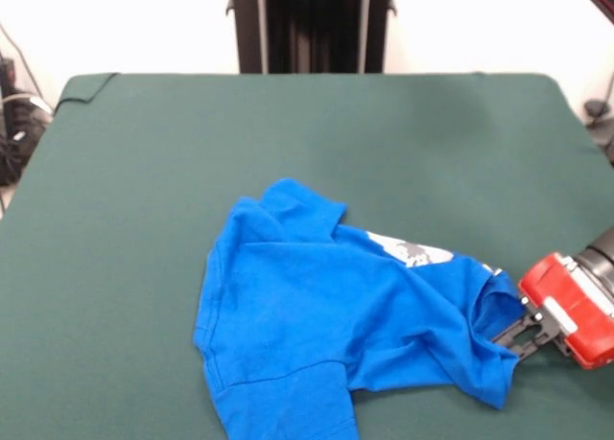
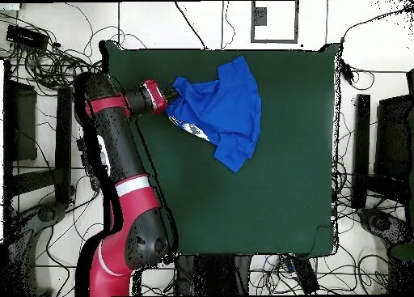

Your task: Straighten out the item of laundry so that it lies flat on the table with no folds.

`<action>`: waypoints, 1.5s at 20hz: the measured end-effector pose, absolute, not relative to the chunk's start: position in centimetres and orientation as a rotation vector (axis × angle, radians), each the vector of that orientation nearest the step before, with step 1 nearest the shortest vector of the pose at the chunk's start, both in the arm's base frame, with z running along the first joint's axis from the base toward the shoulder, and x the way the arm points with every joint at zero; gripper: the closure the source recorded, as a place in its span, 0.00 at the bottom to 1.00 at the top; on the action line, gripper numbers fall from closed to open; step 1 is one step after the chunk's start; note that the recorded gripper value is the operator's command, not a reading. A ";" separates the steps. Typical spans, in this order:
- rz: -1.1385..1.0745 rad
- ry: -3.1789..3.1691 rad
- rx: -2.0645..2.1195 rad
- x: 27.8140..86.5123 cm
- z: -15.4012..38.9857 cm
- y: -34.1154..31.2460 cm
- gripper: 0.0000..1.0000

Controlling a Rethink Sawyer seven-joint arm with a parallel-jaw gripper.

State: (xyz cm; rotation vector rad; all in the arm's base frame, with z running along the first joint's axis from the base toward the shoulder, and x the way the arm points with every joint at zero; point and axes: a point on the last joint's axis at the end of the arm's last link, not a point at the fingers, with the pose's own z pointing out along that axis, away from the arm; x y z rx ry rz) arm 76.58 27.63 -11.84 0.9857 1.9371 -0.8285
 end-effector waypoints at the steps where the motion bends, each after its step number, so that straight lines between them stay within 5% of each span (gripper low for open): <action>1: -0.821 1.942 1.003 76.7 -11.7 27.6 1.00; 30: -0.995 1.515 0.630 74.8 -12.0 27.1 1.00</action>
